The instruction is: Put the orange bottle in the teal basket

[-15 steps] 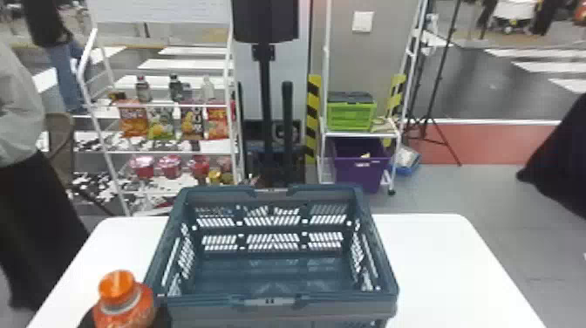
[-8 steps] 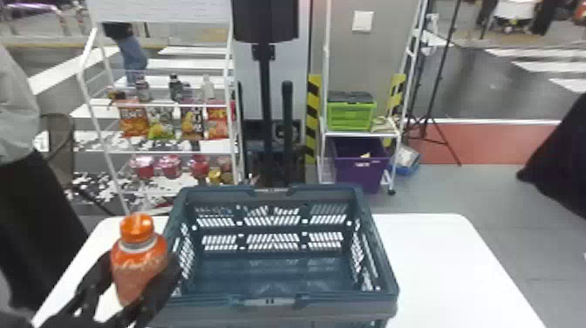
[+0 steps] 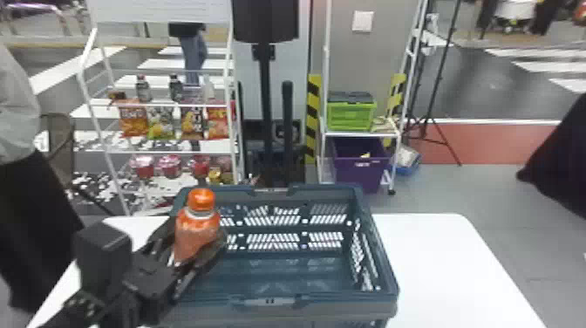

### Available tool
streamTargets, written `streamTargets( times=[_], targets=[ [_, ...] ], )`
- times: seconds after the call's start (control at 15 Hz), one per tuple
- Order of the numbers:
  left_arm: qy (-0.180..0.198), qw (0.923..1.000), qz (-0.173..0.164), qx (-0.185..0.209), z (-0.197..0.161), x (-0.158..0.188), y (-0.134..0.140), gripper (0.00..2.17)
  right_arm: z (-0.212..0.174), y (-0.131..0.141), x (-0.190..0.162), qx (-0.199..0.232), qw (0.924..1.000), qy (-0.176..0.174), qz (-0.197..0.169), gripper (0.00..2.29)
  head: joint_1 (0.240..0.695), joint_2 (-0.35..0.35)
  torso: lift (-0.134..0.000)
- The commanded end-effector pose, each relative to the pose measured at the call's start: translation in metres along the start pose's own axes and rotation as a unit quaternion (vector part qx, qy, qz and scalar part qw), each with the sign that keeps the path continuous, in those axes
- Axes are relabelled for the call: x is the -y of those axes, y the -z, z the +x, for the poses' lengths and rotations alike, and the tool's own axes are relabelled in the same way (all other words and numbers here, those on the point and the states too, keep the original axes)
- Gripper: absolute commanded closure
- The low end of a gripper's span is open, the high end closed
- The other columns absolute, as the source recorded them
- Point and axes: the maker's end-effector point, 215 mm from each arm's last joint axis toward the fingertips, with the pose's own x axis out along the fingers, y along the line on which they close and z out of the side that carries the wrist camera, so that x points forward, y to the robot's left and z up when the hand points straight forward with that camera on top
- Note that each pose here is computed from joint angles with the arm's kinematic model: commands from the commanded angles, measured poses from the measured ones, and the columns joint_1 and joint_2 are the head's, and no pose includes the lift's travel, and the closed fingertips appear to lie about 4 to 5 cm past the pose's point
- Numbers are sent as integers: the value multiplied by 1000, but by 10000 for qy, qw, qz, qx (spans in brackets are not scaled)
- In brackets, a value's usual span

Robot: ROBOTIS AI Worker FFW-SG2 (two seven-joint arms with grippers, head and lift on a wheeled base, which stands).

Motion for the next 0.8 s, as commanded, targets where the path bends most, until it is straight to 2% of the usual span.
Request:
streamTargets(
  times=[0.0, 0.13, 0.2, 0.27, 0.33, 0.47, 0.6, 0.73],
  targets=[
    [452, 9981, 119, -397, 42, 5, 19, 670, 0, 9, 1, -122, 9999, 60, -16, 127, 499, 0, 0],
    [926, 9936, 163, -626, 77, 16, 26, 670, 0, 15, 3, -196, 9997, 115, -15, 127, 499, 0, 0],
    [1122, 9901, 353, -771, 93, 21, 31, 670, -1, 18, 3, -224, 9997, 123, -28, 127, 499, 0, 0],
    [1424, 9840, 560, -910, 109, 29, 32, 670, -2, 20, 4, -246, 9996, 155, -25, 127, 499, 0, 0],
    [1709, 9776, 622, -1060, 120, 32, 37, 670, -3, 21, 7, -260, 9995, 186, -20, 127, 499, 0, 0],
    [2244, 9603, 803, -1452, 137, 37, 43, 670, -6, 23, 10, -274, 9993, 239, -10, 127, 499, 0, 0],
    [2612, 9405, 1119, -1865, 151, 48, 60, 670, -7, 28, 12, -311, 9991, 276, -9, 127, 499, 0, 0],
    [2884, 9232, 1187, -2247, 161, 59, 82, 670, -7, 29, 11, -326, 9990, 289, 9, 127, 499, 0, 0]
  ],
)
